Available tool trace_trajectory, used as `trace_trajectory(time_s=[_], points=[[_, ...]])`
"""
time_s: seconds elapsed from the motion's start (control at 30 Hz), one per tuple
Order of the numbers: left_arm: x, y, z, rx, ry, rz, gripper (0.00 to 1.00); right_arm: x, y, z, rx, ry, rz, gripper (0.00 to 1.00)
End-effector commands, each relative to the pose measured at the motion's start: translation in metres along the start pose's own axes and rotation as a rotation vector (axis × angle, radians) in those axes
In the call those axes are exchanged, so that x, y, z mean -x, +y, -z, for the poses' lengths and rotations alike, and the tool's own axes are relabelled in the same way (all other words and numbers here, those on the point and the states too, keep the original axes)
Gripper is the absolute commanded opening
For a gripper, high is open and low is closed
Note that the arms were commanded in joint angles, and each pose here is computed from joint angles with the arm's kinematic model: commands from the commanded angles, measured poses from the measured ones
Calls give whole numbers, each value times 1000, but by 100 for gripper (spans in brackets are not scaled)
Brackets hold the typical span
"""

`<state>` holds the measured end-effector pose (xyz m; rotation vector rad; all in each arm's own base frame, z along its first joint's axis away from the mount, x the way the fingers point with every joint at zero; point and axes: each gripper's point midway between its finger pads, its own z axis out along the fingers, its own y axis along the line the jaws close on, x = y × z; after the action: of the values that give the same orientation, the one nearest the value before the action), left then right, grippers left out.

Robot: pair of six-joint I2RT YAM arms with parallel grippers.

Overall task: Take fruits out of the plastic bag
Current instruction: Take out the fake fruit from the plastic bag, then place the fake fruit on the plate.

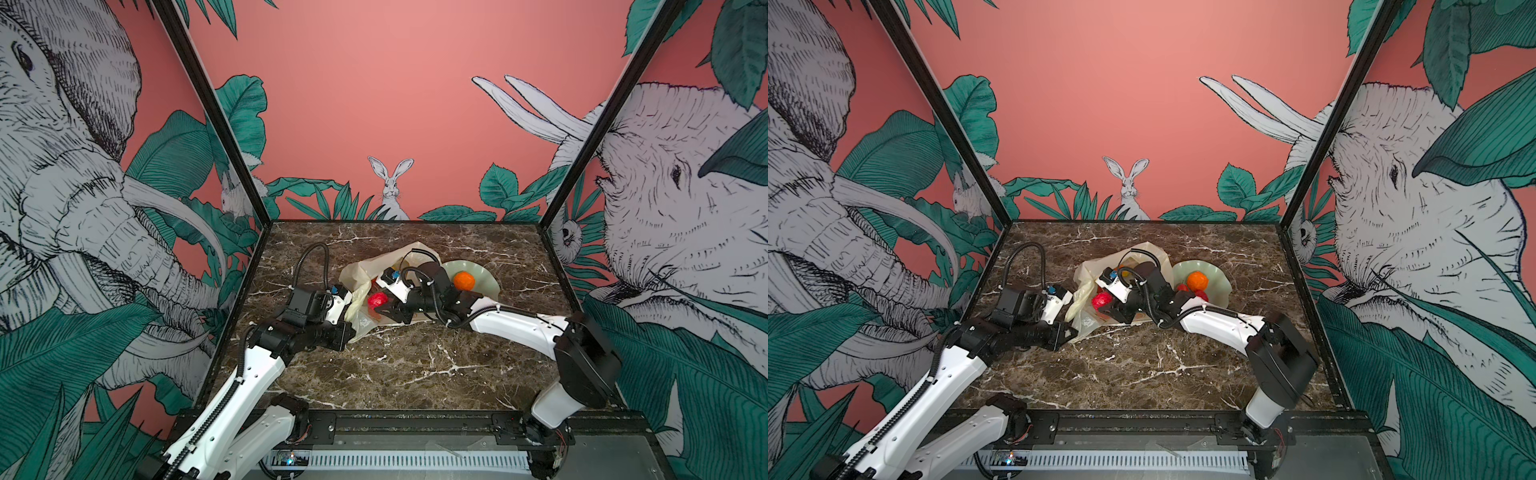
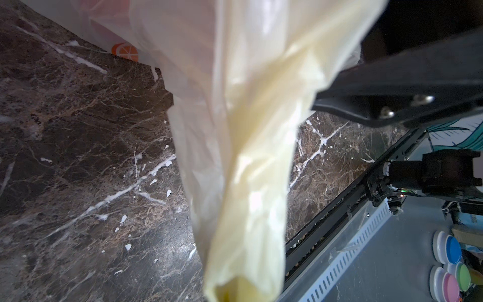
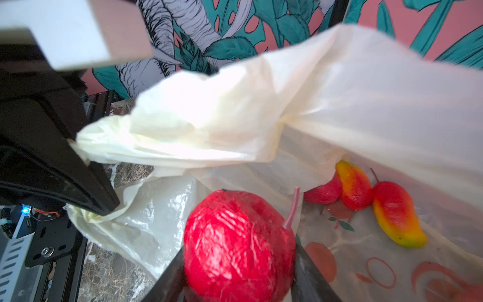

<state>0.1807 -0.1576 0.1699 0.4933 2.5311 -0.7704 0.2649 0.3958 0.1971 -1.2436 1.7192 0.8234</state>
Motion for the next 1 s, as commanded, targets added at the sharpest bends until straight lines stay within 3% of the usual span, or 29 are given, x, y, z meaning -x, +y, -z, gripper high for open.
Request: trace_trajectory(time_s=[0.0, 0.23, 0.53, 0.67, 0.97], points=[[1, -6, 4, -23, -26, -35, 0, 15, -3, 22, -78, -36, 26, 30], [3, -8, 8, -27, -55, -54, 0, 29, -9, 69, -215, -76, 16, 33], [4, -9, 8, -33, -54, -57, 0, 27, -61, 144, -643, -58, -2, 36], [4, -9, 8, -32, -57, -59, 0, 11, -87, 174, -808, -65, -68, 39], [4, -7, 8, -24, -56, -56, 0, -50, -130, 201, -967, -12, -307, 39]])
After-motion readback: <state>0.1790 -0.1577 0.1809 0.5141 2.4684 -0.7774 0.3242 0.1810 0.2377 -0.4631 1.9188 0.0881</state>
